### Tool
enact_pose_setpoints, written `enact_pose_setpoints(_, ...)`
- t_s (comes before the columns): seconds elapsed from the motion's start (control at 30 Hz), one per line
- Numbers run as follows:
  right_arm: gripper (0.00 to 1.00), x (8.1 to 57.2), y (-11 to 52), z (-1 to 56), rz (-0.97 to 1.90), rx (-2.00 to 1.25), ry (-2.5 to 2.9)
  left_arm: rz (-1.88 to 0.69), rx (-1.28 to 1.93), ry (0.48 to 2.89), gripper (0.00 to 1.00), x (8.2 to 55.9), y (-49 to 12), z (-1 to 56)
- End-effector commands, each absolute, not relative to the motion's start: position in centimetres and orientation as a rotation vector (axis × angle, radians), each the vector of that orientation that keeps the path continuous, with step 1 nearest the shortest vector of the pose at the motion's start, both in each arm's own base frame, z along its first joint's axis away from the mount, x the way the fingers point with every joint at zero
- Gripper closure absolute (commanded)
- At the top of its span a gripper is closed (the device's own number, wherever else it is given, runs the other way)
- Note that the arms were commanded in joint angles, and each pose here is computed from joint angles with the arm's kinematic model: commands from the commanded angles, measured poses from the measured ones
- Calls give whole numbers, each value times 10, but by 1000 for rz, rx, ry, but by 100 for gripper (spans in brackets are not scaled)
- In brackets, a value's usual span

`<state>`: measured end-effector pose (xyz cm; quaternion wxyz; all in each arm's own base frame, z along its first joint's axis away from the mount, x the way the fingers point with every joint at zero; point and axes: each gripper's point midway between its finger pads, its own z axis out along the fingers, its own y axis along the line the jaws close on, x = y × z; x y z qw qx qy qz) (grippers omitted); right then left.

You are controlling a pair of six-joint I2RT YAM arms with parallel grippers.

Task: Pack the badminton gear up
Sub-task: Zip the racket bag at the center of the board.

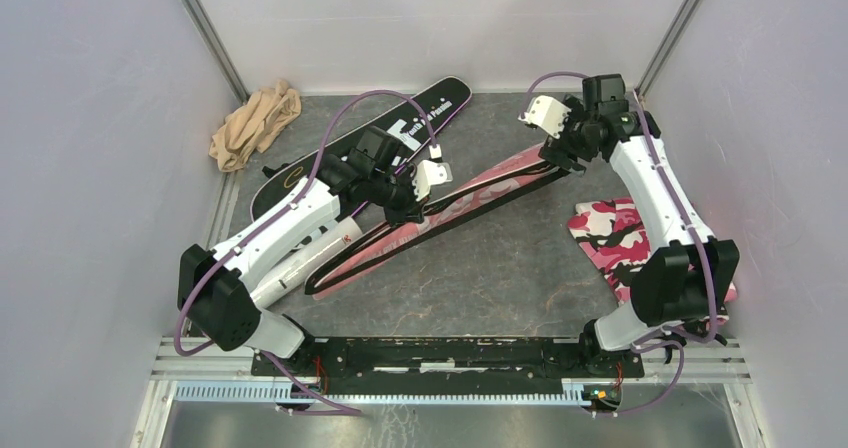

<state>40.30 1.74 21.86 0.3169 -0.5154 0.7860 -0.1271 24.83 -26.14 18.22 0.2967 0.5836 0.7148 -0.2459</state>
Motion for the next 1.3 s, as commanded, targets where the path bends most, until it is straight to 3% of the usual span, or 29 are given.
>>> enact_pose_setpoints(0.0, 10, 413, 14, 227, -338, -1455, 2020, -641, 1595, 1743, 98, 249, -265, 211)
enact_pose_setpoints(0.53, 18, 424, 5, 212, -224, -1719, 1943, -724, 1686, 1711, 98, 237, -262, 214)
enact_pose_setpoints(1.0, 20, 426, 20, 197, -129, -1729, 1895, -869, 1754, 1668, 98, 225, -272, 221)
enact_pose_setpoints(1.27, 34, 418, 29, 179, -49, -1766, 1866, -951, 1736, 1675, 98, 228, -275, 225)
